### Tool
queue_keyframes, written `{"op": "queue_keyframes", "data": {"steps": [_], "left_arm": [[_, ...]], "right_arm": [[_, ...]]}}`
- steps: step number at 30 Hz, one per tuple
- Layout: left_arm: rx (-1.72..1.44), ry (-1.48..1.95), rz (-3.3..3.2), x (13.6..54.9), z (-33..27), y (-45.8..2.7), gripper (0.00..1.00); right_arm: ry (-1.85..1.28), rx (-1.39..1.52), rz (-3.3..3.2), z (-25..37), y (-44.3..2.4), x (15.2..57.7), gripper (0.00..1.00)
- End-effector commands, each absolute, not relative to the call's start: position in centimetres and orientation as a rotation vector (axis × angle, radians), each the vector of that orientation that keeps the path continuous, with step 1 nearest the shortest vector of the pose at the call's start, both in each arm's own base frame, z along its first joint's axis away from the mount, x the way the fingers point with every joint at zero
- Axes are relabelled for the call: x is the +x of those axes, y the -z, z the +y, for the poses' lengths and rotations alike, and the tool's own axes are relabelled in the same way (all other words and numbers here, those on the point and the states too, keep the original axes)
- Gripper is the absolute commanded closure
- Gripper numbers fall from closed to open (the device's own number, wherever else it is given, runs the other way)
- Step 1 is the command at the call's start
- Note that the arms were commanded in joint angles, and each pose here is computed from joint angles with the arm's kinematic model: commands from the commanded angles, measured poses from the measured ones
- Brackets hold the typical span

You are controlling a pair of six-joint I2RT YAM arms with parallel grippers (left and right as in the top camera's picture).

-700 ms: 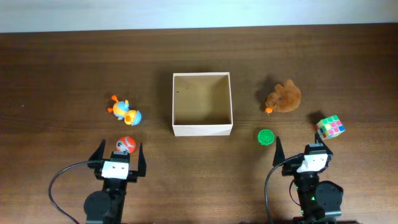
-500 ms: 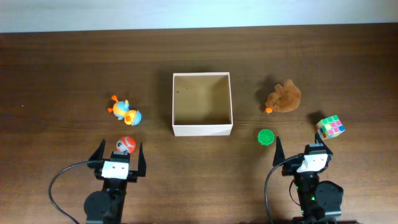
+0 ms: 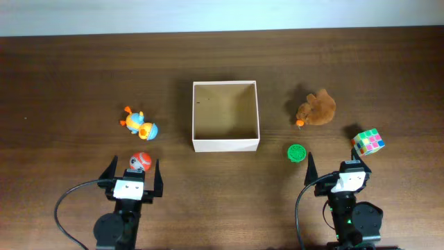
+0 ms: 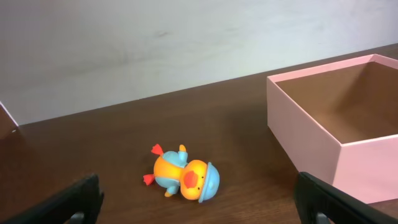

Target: Pack container

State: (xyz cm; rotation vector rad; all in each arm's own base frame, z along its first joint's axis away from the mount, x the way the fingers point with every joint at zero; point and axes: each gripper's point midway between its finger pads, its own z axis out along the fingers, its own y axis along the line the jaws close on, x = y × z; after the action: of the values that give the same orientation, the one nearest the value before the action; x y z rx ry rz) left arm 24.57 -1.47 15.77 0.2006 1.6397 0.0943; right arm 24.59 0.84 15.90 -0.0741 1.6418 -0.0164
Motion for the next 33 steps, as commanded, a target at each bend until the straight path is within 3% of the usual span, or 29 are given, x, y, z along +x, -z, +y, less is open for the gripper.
{"op": "queue_keyframes", "data": {"steps": [1,24,33], "left_arm": [[0.213,-0.101,1.637,24.5,-1.5,-15.6,0.01],[0.213,-0.101,1.637,24.5,-1.5,-15.6,0.01],[0.213,-0.101,1.637,24.5,-1.5,-15.6,0.01]], "right_arm": [[0.022,-0.069,1.646,0.8,-15.6,24.6,0.01],[0.035,-0.052,1.621,0.5,-16.2,24.6,0.01],[-0.11,-0.07,1.489,2.2,-21.3,24.0,0.01]]}}
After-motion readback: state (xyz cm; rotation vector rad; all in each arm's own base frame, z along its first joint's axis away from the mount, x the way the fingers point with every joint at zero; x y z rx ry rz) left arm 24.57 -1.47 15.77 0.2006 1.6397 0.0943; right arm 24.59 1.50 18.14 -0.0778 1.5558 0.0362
